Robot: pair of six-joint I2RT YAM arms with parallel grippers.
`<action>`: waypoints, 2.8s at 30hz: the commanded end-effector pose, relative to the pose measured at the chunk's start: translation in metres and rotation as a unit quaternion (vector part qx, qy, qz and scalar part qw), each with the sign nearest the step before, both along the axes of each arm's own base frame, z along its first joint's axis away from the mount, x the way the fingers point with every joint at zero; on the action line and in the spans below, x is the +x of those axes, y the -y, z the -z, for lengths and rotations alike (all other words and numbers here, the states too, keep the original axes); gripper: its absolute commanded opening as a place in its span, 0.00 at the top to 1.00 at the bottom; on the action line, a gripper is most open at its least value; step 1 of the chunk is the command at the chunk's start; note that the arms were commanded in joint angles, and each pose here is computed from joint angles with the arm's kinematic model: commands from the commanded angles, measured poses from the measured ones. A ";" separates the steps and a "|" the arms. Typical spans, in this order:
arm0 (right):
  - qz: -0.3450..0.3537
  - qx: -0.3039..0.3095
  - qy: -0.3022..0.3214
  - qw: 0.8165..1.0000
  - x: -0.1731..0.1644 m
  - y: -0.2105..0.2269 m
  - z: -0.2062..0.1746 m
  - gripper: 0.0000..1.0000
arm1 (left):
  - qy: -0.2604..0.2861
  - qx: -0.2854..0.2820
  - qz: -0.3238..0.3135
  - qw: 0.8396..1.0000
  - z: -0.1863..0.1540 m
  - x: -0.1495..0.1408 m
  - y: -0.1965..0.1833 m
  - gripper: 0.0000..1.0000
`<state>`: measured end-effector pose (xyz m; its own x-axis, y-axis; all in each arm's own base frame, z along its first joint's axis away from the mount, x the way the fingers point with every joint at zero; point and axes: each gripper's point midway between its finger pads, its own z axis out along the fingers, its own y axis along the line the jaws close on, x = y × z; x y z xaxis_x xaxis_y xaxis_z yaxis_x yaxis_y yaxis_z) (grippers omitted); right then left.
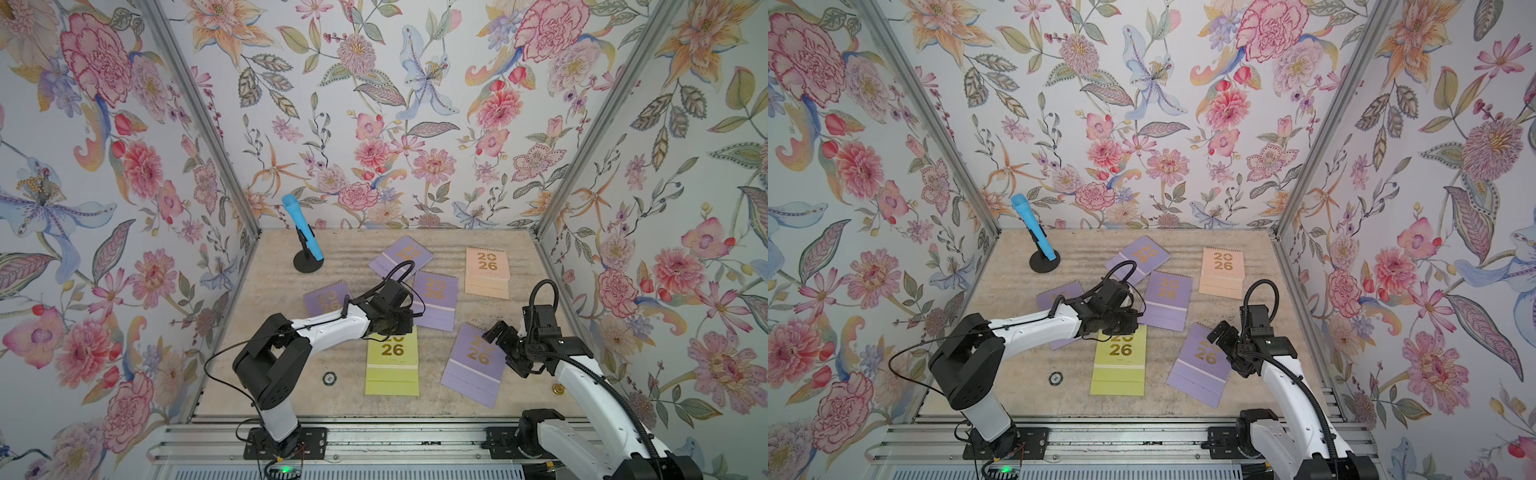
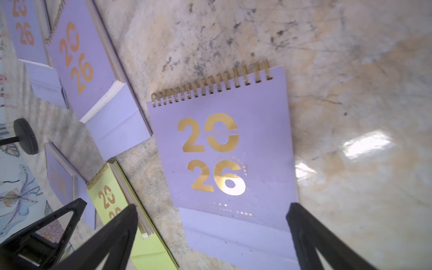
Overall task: Stack the calendars
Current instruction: Pick up the calendar at the center of the board.
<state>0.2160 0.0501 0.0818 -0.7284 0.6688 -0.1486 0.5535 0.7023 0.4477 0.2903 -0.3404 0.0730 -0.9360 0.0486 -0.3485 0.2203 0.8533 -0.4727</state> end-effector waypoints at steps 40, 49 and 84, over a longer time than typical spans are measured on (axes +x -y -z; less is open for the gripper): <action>-0.082 0.086 -0.055 0.991 -0.030 -0.017 0.060 0.01 | -0.076 -0.009 0.141 0.987 0.077 -0.053 0.127 1.00; -0.094 0.140 0.055 0.984 0.000 -0.034 0.021 0.01 | -0.103 -0.016 0.146 0.984 0.094 -0.064 0.126 1.00; -0.047 0.127 0.147 0.980 0.018 -0.023 -0.016 0.74 | -0.080 -0.027 0.126 0.988 0.069 -0.035 0.113 1.00</action>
<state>0.2356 0.0755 0.1022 -0.7384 0.6457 -0.1945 0.2991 0.5721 0.7637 0.2675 -0.4685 0.0217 -0.9315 0.2412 -0.2723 0.3599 0.7205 -0.5928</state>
